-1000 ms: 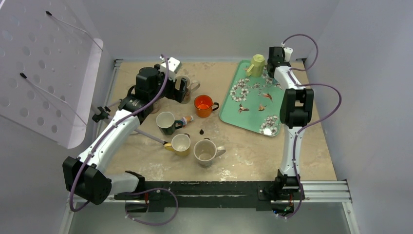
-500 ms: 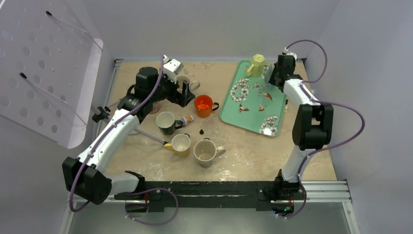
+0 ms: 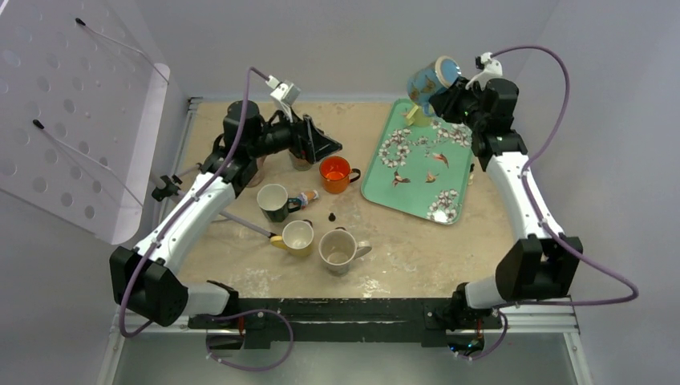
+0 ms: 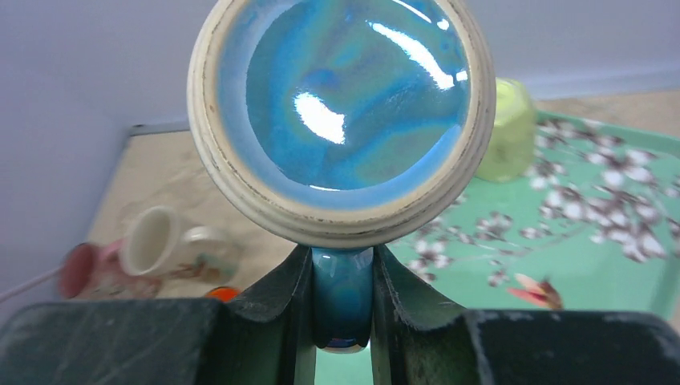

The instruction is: Turn the mug right side up

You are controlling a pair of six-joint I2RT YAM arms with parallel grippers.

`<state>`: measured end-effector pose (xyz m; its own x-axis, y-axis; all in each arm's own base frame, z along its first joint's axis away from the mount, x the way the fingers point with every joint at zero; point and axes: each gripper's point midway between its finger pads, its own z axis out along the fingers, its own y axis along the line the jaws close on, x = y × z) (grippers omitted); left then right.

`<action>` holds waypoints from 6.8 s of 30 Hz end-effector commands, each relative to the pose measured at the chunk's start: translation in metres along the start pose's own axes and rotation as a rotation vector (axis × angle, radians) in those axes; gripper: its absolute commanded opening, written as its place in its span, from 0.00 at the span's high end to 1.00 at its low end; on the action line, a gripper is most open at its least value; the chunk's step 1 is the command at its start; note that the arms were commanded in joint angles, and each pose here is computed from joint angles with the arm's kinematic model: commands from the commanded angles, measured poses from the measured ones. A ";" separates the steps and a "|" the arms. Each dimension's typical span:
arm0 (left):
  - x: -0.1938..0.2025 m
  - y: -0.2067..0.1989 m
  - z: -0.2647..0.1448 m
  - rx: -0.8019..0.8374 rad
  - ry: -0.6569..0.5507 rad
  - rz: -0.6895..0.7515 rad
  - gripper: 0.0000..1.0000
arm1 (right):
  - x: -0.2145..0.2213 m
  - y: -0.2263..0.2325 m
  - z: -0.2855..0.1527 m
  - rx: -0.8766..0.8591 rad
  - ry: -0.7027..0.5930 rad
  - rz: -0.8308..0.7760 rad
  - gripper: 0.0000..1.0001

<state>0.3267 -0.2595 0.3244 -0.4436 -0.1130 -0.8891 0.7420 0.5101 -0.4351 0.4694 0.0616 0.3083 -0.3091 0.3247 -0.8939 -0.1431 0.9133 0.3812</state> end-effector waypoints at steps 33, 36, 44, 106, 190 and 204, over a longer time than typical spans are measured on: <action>-0.137 -0.119 -0.025 0.345 -0.406 -0.162 0.61 | -0.027 0.279 -0.176 -1.018 -0.134 -0.008 1.00; -0.134 -0.119 -0.028 0.341 -0.403 -0.151 0.75 | -0.003 0.273 -0.162 -1.009 -0.089 -0.014 1.00; -0.088 -0.039 -0.016 -0.066 -0.286 -0.002 1.00 | 0.028 0.232 -0.099 -0.734 0.058 0.040 0.27; 0.037 0.280 -0.009 -0.749 0.741 0.203 1.00 | 0.104 0.005 0.019 0.278 0.309 -0.060 0.05; -0.059 0.156 -0.052 -0.519 0.479 0.345 0.43 | 0.120 -0.153 0.211 0.637 0.145 0.178 0.67; -0.071 0.097 -0.044 -0.335 0.349 0.272 0.45 | 0.052 -0.090 0.184 0.359 0.033 0.102 1.00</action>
<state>0.4277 -0.1407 0.3063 -0.5176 0.4282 -0.7408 0.6402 0.7682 -0.0034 0.6155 0.0243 0.0662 -0.5234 0.4362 -0.7320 0.4128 0.8813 0.2300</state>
